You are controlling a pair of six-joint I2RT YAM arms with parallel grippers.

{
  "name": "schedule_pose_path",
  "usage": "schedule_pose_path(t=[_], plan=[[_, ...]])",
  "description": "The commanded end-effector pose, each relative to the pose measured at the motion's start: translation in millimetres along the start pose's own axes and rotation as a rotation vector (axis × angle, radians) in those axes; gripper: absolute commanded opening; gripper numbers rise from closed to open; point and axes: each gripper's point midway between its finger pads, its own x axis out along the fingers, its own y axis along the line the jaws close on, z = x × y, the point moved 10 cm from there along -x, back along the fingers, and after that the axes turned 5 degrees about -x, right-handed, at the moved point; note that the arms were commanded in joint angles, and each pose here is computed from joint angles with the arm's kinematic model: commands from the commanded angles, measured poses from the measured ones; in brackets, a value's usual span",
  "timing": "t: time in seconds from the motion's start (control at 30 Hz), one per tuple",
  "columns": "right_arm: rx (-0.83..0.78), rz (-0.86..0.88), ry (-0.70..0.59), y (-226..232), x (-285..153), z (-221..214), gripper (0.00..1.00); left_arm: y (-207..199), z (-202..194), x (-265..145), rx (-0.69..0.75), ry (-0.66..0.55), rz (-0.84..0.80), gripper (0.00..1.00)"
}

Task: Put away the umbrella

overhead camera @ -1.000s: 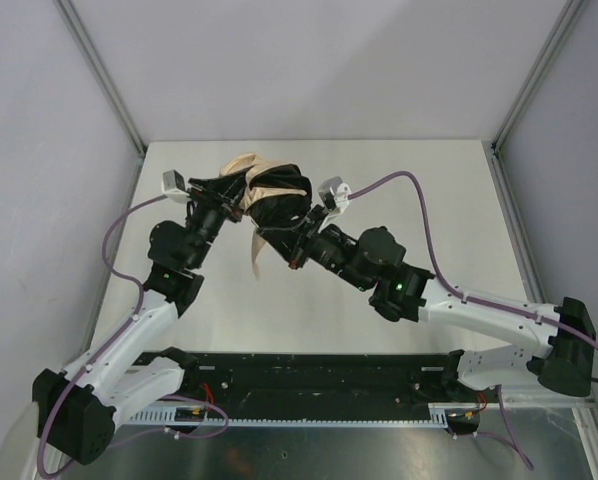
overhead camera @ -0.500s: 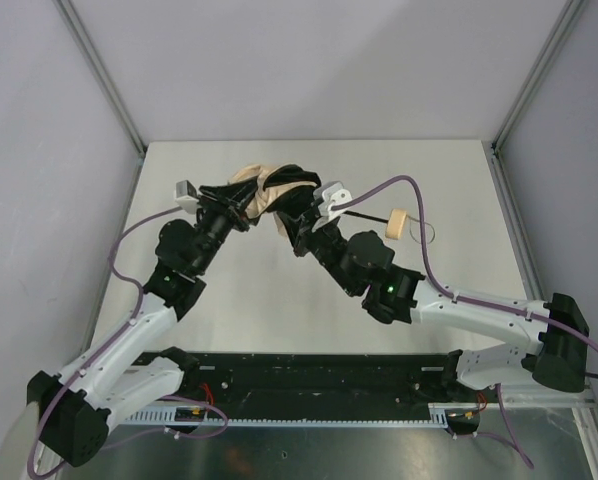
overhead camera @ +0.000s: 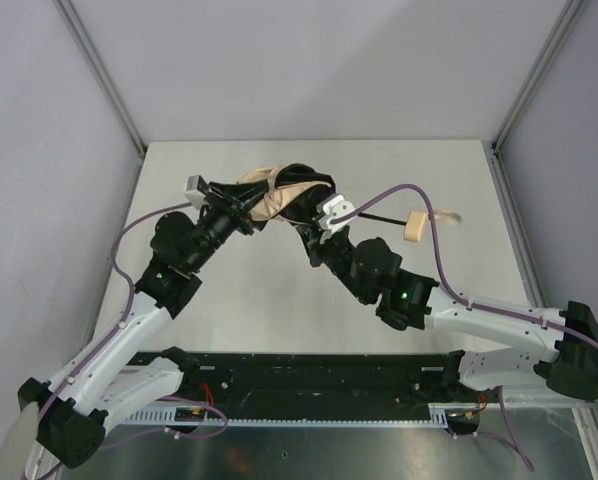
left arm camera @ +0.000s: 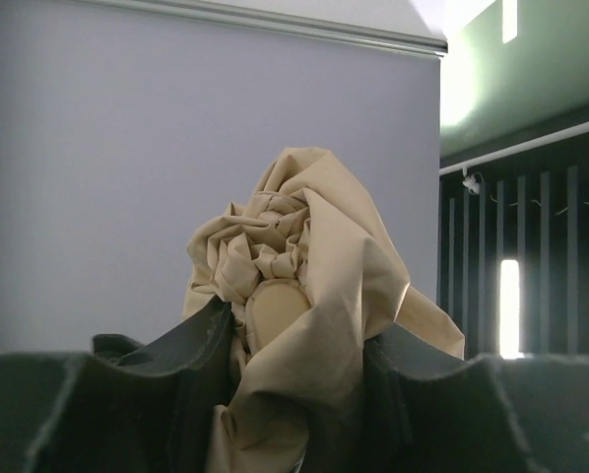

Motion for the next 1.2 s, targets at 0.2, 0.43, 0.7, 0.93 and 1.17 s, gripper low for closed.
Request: schedule_pose_path(t=[0.2,0.43,0.7,0.93,1.17], plan=[[0.197,0.079,-0.207,6.0,-16.1,-4.0,0.28,-51.0,-23.1,-6.6,-0.049,0.119,-0.141,0.00],[0.238,0.096,-0.222,19.9,-11.3,-14.3,0.02,-54.2,-27.4,-1.7,-0.063,0.160,-0.135,0.00],[0.232,0.098,-0.294,11.6,32.8,-36.4,0.00,-60.3,-53.2,-2.4,-0.106,0.271,-0.120,0.00],[0.229,0.075,-0.230,-28.3,52.2,-42.4,0.00,-53.9,-62.0,-16.8,-0.102,0.331,-0.106,0.00],[0.164,0.111,-0.051,-41.8,41.3,-48.6,0.16,-44.6,-60.1,-27.8,-0.097,0.314,-0.112,0.00]])
